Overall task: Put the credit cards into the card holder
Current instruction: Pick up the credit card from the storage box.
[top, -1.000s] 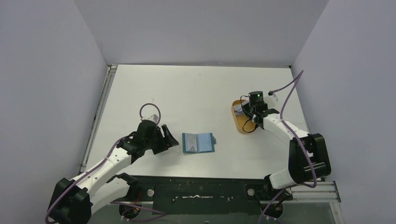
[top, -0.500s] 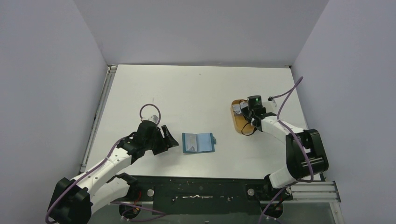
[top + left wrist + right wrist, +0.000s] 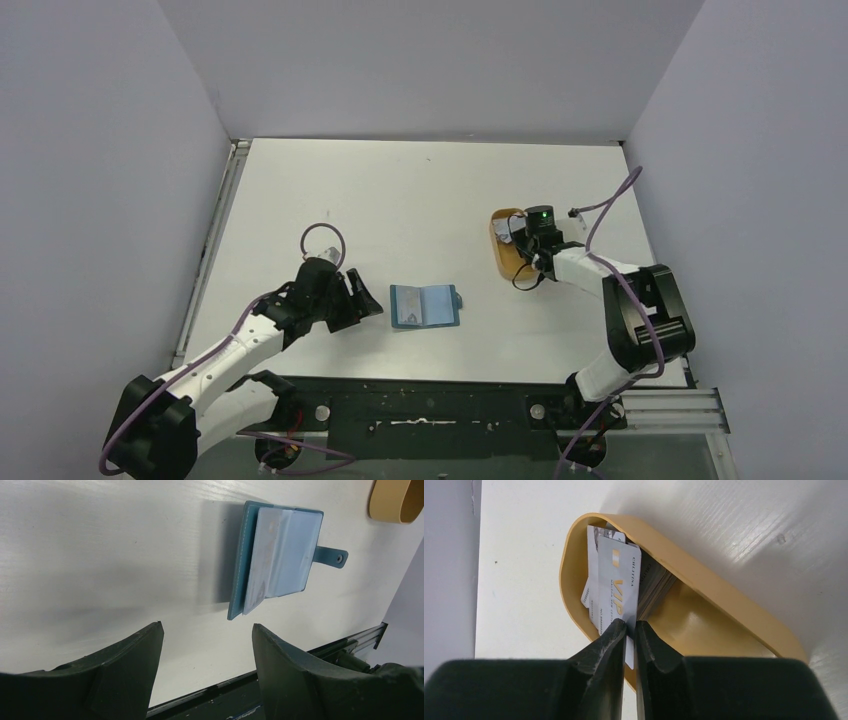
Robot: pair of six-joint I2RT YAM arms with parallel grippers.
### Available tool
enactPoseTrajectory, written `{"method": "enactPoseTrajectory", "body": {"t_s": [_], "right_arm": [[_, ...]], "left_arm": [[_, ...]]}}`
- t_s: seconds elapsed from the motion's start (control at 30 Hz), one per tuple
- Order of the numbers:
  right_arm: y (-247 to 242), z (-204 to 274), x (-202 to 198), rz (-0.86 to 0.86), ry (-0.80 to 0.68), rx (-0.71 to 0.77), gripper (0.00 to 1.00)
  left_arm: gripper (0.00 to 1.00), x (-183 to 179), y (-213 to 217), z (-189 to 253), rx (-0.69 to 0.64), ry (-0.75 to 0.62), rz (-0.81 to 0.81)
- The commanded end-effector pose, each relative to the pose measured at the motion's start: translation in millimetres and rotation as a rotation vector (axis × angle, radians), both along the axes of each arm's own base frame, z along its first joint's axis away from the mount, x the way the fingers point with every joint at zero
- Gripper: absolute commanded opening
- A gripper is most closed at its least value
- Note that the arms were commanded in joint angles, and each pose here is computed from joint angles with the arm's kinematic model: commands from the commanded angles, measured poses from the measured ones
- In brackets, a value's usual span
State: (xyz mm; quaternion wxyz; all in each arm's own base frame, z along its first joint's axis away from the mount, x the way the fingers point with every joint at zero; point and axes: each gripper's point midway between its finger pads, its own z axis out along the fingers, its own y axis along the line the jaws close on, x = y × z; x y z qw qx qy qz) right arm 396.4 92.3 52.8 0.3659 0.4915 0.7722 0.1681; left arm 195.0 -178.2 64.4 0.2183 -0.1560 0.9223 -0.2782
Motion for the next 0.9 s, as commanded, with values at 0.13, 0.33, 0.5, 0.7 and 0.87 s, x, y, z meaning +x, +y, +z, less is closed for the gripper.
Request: {"method": "enactPoseTrajectory", "body": {"t_s": [0.13, 0.33, 0.5, 0.7, 0.87], "right_arm": [[5.0, -8.3, 1.5, 0.026, 0.02, -0.008, 0.22], [4.1, -4.8, 0.2, 0.028, 0.009, -0.013, 0.06], [2.4, 6.9, 0.2, 0.025, -0.02, -0.017, 0.0], [-0.3, 30.9, 3.2, 0.008, -0.082, -0.014, 0.0], [-2.7, 46.9, 4.5, 0.001, -0.106, -0.02, 0.0]], "left_arm": [[0.63, 8.9, -5.1, 8.8, -0.032, -0.048, -0.006], [0.63, 8.3, -4.8, 8.5, -0.033, -0.048, -0.005], [0.63, 8.3, -4.9, 7.6, -0.032, -0.044, -0.004], [0.63, 8.7, -4.9, 8.4, -0.034, -0.047, -0.002], [0.63, 9.1, -4.8, 8.8, -0.035, -0.048, 0.001]]}}
